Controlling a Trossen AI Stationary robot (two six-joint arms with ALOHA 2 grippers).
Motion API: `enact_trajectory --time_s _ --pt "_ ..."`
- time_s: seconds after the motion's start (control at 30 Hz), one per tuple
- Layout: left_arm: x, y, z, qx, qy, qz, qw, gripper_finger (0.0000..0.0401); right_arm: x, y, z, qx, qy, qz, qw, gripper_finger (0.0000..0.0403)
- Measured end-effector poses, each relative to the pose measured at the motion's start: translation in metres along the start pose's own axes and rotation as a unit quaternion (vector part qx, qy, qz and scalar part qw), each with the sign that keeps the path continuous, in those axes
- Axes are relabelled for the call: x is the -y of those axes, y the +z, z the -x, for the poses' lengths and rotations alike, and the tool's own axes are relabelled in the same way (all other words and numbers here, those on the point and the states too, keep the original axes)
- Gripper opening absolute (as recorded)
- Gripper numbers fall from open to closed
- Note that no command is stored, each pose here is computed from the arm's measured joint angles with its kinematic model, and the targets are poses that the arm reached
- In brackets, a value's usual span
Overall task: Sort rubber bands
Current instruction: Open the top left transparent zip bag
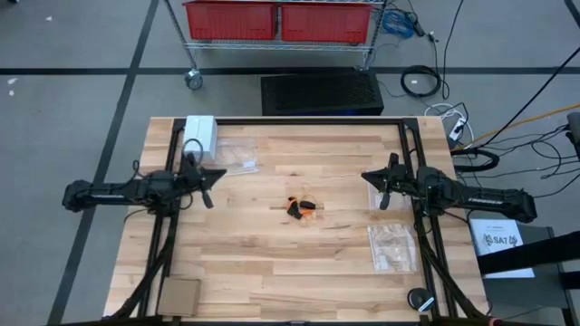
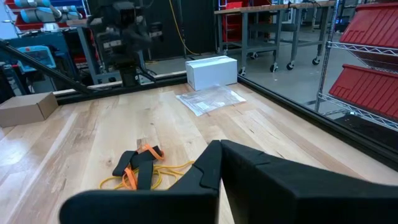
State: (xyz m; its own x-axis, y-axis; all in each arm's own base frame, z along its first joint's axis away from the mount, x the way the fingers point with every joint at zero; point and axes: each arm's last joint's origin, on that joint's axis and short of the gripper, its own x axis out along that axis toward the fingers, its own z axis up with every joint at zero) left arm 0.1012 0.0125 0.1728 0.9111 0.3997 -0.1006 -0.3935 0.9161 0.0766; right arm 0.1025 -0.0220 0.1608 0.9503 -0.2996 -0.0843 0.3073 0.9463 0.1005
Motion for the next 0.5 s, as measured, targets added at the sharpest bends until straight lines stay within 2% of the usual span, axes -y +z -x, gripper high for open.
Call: enact_trajectory --time_s 0.2,0.37,0.5 --pt "0.007 -0.018 -0.015 -0.104 -0.002 -0.04 0.994 0.0007 0.0 0.0 0.0 0.0 0.0 0.0 1.0 0.0" --pt "0.008 -0.03 -0.024 -0.157 0.053 -0.038 0.985 0.0007 0.0 0.0 0.0 0.0 0.0 0.0 1.0 0.0" --pt "0.008 -0.039 -0.028 -0.195 0.084 -0.063 0.975 0.0007 0.0 0.0 0.0 0.0 0.0 0.0 1.0 0.0"
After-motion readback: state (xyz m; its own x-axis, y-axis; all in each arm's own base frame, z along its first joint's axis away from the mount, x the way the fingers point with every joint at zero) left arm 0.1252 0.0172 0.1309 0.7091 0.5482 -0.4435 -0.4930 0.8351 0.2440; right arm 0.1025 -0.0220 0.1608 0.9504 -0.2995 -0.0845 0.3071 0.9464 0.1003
